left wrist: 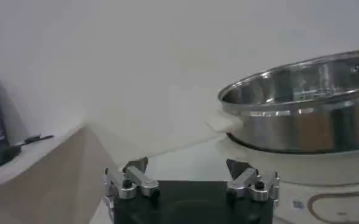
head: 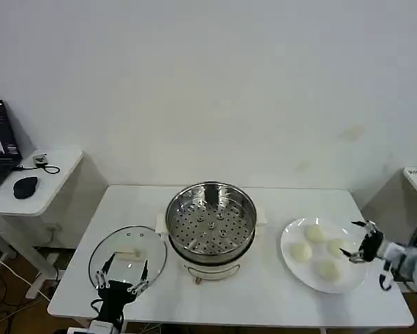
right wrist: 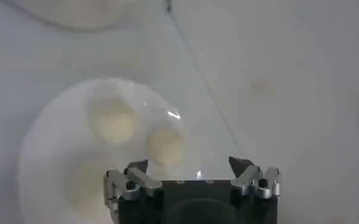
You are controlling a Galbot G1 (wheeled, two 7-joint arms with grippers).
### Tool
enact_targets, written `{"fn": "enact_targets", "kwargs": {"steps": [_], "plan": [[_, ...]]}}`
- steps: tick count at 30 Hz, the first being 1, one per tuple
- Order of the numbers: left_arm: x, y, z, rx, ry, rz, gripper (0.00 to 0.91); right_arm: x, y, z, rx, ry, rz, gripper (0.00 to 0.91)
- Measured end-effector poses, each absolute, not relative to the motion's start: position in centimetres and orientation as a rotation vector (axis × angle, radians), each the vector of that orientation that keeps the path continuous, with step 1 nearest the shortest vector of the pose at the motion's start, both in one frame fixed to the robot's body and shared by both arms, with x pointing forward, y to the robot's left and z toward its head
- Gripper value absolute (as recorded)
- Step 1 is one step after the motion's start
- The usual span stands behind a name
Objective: Take steamed baozi put them in steamer then cover it.
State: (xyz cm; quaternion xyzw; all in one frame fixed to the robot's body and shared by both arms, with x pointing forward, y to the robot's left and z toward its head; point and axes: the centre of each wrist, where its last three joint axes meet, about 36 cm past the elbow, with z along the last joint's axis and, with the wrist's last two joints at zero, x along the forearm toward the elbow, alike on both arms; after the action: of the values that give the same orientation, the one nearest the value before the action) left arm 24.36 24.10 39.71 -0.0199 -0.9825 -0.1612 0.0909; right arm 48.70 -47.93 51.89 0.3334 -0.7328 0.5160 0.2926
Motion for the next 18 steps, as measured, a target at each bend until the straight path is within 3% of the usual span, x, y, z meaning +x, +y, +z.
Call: {"fn": "enact_targets", "kwargs": {"steps": [8, 18], "plan": [[24.8, 23.8, 40.3, -0.057, -2.945, -0.502, 0.907, 56.1, -47.3, 52.3, 1.061, -1.691, 1.387, 0.907], [24.8, 23.6, 40.6, -0.056, -2.955, -0.514, 0.907, 60.0, -46.4, 49.4, 1.148, -1.487, 1.343, 0.907]]}}
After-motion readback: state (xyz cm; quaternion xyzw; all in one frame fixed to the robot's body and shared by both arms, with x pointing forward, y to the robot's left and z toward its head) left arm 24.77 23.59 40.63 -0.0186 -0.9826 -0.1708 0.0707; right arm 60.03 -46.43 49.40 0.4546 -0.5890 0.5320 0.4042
